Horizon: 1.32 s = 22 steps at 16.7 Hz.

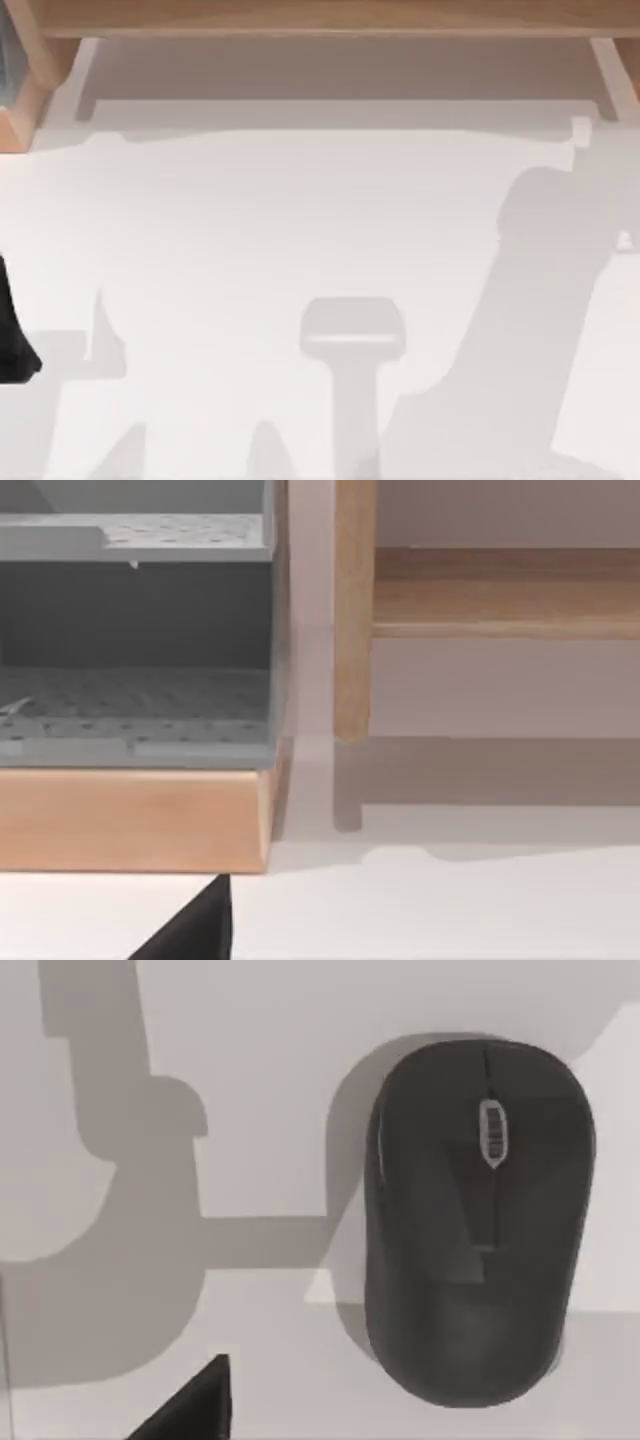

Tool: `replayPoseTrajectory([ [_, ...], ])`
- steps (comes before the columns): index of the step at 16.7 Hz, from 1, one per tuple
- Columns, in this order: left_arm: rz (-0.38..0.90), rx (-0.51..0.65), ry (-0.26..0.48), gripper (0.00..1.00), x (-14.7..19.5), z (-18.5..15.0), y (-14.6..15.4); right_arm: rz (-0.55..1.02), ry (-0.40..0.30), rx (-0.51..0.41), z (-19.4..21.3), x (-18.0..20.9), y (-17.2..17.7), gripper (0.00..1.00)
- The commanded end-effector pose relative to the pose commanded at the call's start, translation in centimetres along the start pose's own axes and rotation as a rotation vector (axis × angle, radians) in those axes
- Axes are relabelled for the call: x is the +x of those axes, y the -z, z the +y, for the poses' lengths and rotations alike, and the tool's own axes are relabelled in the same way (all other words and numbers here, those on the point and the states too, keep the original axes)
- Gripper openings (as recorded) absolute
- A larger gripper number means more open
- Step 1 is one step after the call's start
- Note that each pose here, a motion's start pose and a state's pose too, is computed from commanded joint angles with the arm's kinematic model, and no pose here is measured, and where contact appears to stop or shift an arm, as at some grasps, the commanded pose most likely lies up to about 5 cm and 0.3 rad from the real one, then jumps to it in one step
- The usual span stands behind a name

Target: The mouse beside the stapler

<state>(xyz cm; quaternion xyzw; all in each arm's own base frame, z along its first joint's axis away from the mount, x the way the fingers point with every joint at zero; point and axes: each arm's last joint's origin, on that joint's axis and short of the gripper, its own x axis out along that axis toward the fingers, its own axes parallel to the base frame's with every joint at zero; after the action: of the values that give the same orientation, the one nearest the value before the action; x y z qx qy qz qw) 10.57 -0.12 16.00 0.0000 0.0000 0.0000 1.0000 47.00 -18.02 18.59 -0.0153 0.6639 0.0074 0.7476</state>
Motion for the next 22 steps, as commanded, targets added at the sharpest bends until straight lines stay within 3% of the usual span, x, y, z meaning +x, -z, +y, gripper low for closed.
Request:
replayPoseTrajectory([
  [9,0.000,0.000,0.000,1.00,0.0,0.0,0.0,0.020,-0.012,-0.013,0.0,1.7,-0.7,1.00],
  [17,0.000,0.000,0.000,1.00,0.0,0.0,0.0,0.013,-0.010,-0.019,-0.2,-6.2,2.1,1.00],
  [22,0.000,0.000,0.000,1.00,0.0,0.0,0.0,0.016,-0.009,-0.019,-0.4,-3.7,1.5,1.00],
])
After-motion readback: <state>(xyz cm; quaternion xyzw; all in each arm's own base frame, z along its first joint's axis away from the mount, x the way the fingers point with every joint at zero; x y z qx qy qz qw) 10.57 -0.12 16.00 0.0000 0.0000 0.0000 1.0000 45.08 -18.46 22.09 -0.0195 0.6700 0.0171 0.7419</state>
